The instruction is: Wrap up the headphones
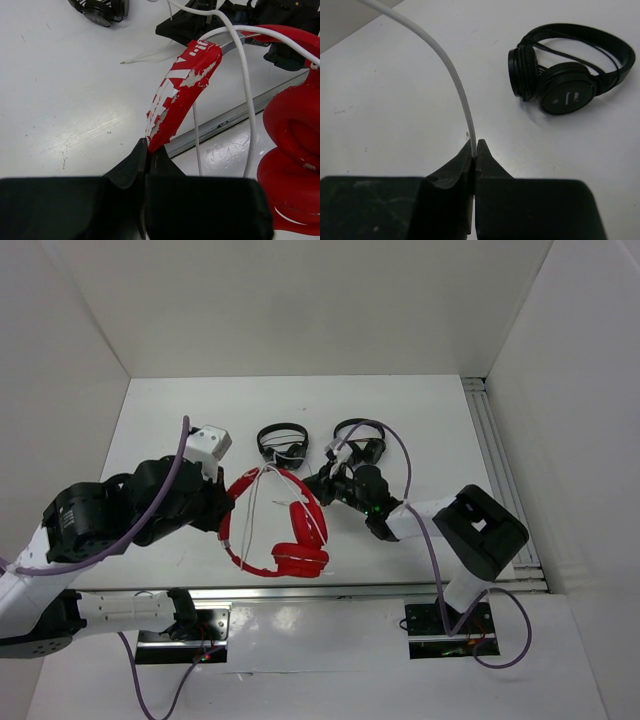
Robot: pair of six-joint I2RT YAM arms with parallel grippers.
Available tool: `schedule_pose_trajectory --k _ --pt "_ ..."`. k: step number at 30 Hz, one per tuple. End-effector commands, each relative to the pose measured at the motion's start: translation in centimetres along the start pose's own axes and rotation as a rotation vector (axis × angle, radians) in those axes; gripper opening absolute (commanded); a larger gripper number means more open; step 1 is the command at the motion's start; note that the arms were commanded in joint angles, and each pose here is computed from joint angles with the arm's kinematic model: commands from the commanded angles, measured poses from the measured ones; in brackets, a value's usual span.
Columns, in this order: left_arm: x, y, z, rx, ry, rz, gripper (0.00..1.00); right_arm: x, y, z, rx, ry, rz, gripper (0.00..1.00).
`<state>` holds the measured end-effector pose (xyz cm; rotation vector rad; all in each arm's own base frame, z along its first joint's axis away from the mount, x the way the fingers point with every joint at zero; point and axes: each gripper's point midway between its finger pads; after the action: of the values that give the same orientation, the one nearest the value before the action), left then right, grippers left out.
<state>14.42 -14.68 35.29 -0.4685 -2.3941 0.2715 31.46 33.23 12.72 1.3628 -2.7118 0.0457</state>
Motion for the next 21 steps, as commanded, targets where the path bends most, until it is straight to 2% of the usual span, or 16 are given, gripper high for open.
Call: schedule_pose_trajectory --k 1,5,9,15,21 --pt "1.9 -1.2 -2.3 0.111 -0.091 0.096 0.00 -0.9 -1.9 -3.4 0.013 -0.090 0.069 0.00" --pt "2.9 -1.3 -2.8 0.116 -0.108 0.125 0.00 0.7 -3.6 -1.6 -0.012 -0.043 0.171 0.00" --pt "2.6 -0.8 -1.7 0.091 -0.062 0.097 0.00 2.3 -7.9 -0.9 -0.087 -0.029 0.248 0.00" --pt "1.9 -0.3 1.1 0.032 0.056 0.072 0.00 4.1 -12.6 -1.7 -0.158 -0.045 0.320 0.00" --pt "2.2 0.5 3.2 0.010 0.115 0.090 0.00 5.8 -15.6 -2.6 -0.187 -0.054 0.385 0.00"
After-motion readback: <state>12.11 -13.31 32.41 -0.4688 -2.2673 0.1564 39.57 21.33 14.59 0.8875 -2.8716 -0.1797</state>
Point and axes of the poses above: each gripper's point midway between its finger pads, its own x axis back along the fingers, its own y axis along the line the jaws close on, z = x × y, and after that the axes turned 12 degrees about x, right-handed
